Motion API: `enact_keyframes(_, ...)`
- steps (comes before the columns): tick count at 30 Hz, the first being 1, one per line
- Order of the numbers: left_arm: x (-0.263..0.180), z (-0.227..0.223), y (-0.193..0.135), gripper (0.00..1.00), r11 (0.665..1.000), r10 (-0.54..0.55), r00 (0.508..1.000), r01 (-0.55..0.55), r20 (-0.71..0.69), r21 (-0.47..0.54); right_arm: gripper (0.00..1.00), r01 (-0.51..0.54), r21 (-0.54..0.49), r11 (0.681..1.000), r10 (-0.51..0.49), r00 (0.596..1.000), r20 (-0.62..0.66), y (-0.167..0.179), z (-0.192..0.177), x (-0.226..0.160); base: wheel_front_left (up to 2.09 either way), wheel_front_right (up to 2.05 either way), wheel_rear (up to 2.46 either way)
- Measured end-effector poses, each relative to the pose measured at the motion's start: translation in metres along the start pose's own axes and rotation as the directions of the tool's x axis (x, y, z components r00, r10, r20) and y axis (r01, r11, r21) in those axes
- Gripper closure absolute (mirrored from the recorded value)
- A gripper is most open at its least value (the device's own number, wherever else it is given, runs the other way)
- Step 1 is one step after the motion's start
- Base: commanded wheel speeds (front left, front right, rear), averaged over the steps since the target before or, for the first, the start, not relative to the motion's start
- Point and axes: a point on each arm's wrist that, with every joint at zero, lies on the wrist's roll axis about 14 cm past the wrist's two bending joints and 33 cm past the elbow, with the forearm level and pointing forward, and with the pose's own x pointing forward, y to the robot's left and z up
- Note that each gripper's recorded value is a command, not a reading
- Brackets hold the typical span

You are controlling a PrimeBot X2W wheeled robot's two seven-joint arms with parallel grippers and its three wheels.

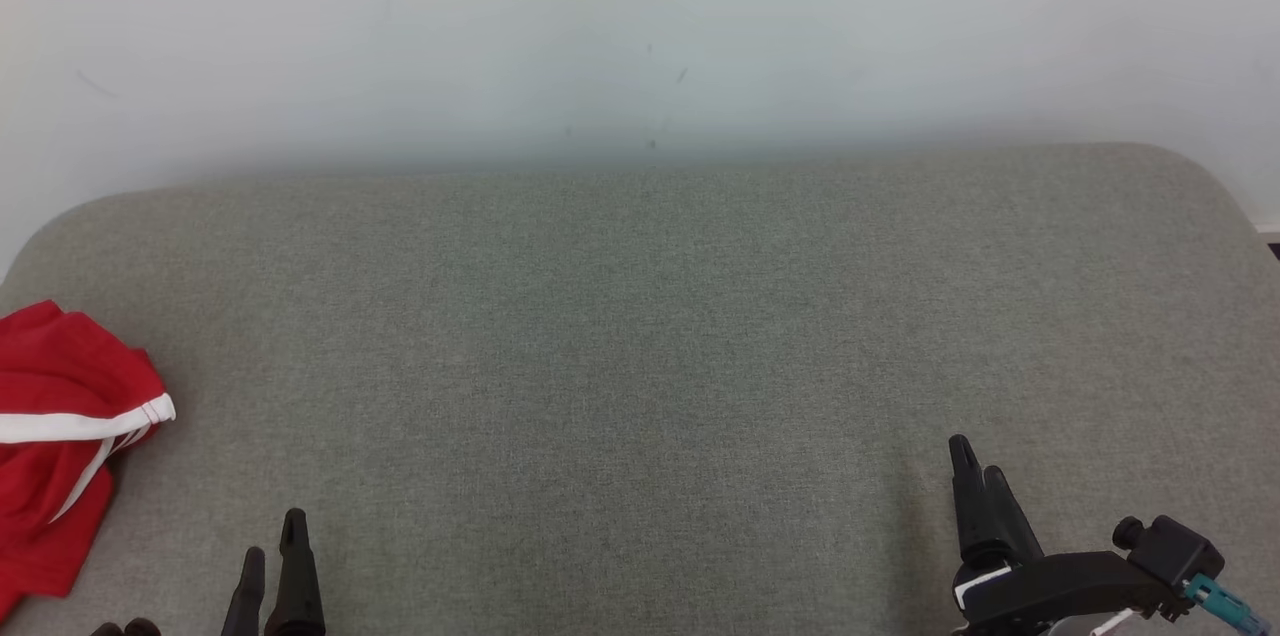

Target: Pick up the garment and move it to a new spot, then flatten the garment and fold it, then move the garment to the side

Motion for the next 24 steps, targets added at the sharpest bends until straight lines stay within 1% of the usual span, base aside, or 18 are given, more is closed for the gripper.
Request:
enact_keyframes(12, 0.0009, 0.0015, 0.0004, 0.00, 0.989, -0.007, 1.000, 0.005, 0.014, 0.148, 0.00, -0.008, -0.158, 0.987, 0.009, 1.000, 0.010, 0.0006, 0.0004, 0.0028, 0.00, 0.00, 0.00)
enact_keyframes(24, 0.0000, 0.0057, -0.0015, 0.00, 0.954, -0.028, 0.999, 0.017, 0.031, 0.301, 0.00, -0.018, -0.297, 0.955, 0.021, 1.000, 0.008, 0.0010, -0.0018, 0.0023, 0.00, 0.00, 0.00)
